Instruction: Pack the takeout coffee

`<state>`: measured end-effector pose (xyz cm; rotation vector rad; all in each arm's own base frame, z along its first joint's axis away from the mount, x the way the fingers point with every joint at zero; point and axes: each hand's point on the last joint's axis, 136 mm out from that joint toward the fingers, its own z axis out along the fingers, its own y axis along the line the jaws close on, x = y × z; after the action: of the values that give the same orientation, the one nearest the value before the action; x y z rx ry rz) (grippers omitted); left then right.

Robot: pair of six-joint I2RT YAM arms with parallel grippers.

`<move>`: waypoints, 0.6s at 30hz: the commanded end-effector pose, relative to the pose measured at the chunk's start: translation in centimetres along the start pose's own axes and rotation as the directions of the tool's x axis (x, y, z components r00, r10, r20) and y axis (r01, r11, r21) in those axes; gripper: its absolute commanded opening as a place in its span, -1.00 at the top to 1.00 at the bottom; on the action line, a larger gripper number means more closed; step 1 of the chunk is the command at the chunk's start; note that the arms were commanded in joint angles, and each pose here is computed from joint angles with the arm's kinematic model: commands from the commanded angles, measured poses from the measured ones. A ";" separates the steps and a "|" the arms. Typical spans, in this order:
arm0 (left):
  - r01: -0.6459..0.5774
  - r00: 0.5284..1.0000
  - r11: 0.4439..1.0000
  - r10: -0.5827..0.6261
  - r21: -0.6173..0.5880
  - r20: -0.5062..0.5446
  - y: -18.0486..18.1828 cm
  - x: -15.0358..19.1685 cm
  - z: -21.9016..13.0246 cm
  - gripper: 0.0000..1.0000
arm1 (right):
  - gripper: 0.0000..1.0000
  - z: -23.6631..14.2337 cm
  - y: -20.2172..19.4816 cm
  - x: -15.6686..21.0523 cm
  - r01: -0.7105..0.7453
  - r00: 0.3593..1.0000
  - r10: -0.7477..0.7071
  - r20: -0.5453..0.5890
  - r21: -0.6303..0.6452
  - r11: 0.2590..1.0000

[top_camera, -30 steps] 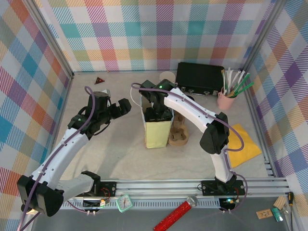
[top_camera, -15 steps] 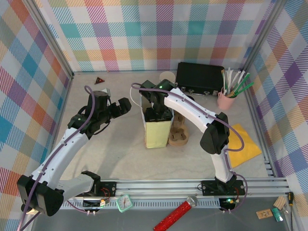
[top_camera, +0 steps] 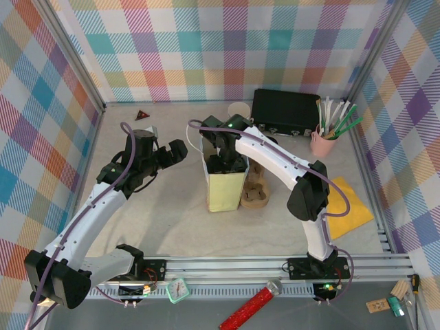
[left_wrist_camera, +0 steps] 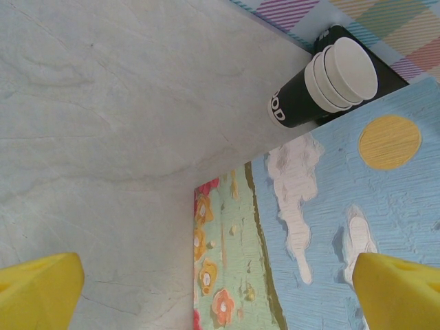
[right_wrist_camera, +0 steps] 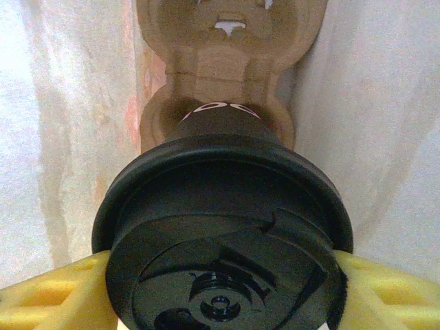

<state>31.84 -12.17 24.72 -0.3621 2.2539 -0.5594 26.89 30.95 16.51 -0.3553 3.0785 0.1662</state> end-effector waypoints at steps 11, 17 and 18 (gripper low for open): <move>0.007 1.000 0.999 -0.007 0.032 0.026 -0.8 -1.1 -0.6 -0.99 | -0.34 2.1 -0.6 0.7 -0.021 0.998 0.023 -0.055 0.036 0.999; 0.006 1.000 0.999 -0.007 0.032 0.025 -0.9 -1.1 -0.6 -0.99 | -0.34 2.4 -0.6 0.7 -0.021 0.998 0.023 -0.054 0.036 0.999; 0.006 1.000 0.999 -0.007 0.033 0.026 -0.9 -1.1 -0.6 -0.99 | -0.34 2.5 -0.7 0.7 -0.021 0.998 0.023 -0.055 0.037 0.999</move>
<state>31.84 -12.17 24.72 -0.3626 2.2539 -0.5596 26.73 30.86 16.39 -0.3544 3.0779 0.1737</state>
